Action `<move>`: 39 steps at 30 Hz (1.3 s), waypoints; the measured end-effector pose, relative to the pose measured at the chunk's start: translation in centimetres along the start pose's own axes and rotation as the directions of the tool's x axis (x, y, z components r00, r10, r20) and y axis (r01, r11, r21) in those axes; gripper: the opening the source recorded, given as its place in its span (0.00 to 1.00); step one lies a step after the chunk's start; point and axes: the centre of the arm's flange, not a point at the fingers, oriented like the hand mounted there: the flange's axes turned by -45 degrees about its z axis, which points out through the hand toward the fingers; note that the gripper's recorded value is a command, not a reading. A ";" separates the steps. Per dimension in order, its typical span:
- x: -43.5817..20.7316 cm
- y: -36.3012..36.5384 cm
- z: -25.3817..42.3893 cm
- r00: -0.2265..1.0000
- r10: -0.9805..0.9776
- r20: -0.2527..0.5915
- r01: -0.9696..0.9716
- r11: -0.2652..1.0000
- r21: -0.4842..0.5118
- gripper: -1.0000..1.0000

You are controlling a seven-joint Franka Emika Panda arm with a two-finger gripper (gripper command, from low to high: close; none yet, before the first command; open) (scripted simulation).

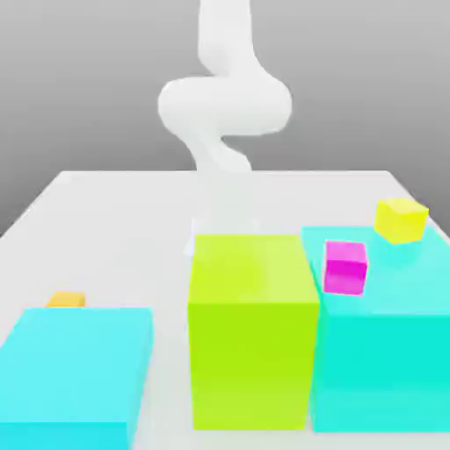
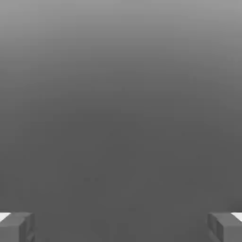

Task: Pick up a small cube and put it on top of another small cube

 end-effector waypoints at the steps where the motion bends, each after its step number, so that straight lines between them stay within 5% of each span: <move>1: -0.4 0.9 1.9 1.000 -0.007 0.028 0.008 1.000 -0.024 0.50; 11: -8.9 11.6 16.8 0.951 -0.018 0.308 0.067 0.986 -0.150 0.50; 22: -25.7 21.8 25.9 0.828 0.025 0.560 0.046 0.993 -0.111 0.50; 31: -41.1 25.0 28.0 0.741 0.070 0.668 -0.076 0.997 -0.020 0.50; 37: -44.9 24.3 32.1 0.739 0.050 0.672 -0.068 0.998 0.001 0.50; 38: -45.5 24.2 32.7 0.738 0.049 0.673 -0.067 0.998 0.001 0.00; 39: -45.5 24.2 32.7 0.738 0.049 0.673 -0.067 0.998 0.001 0.00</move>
